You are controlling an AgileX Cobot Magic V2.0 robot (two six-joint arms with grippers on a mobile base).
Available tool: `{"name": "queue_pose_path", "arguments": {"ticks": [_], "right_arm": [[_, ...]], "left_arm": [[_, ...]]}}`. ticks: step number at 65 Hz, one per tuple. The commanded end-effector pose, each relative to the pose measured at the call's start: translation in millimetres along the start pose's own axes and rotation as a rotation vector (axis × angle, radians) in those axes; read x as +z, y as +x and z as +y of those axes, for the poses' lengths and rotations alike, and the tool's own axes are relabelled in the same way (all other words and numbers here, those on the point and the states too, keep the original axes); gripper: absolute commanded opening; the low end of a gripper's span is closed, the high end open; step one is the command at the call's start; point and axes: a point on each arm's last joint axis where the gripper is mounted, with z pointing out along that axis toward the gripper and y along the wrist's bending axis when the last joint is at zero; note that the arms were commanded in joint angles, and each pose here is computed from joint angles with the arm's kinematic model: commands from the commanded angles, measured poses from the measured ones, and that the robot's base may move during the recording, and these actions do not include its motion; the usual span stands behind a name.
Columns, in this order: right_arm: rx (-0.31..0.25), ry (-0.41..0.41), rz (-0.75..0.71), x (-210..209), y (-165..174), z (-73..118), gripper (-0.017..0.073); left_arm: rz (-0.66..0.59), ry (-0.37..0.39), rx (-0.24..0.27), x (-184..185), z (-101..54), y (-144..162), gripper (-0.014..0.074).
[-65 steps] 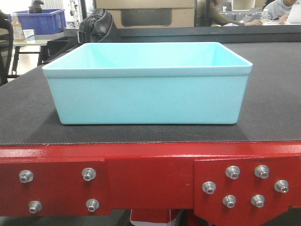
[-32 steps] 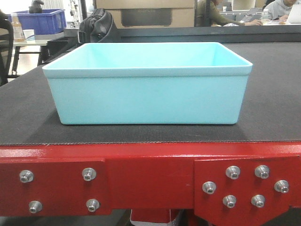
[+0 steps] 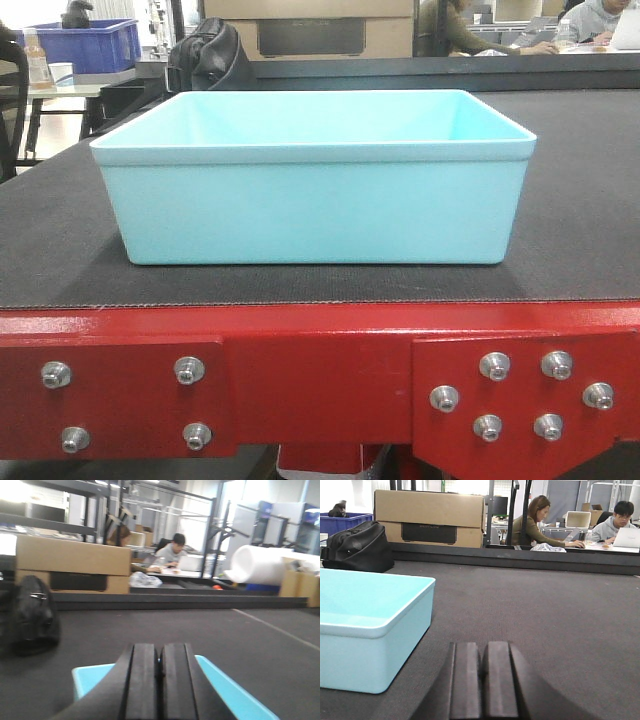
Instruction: Fetch blue bin and place on conveyor start
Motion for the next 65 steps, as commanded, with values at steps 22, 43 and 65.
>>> {"name": "queue_pose_path", "arguments": {"ticks": [22, 43, 65], "right_arm": [[-0.012, 0.006, -0.027, -0.3, -2.3, -0.4, -0.0162], [-0.012, 0.006, -0.027, -0.3, -2.3, -0.4, -0.0162], [-0.012, 0.006, -0.027, -0.3, -2.3, -0.4, -0.0162]], "left_arm": [[0.064, -0.392, 0.187, -43.9, 38.3, 69.9, -0.0111], [0.064, -0.450, 0.192, -73.7, 39.7, 129.8, -0.0111], [0.085, -0.448, 0.184, -79.9, 39.4, 145.0, -0.0111]]}}
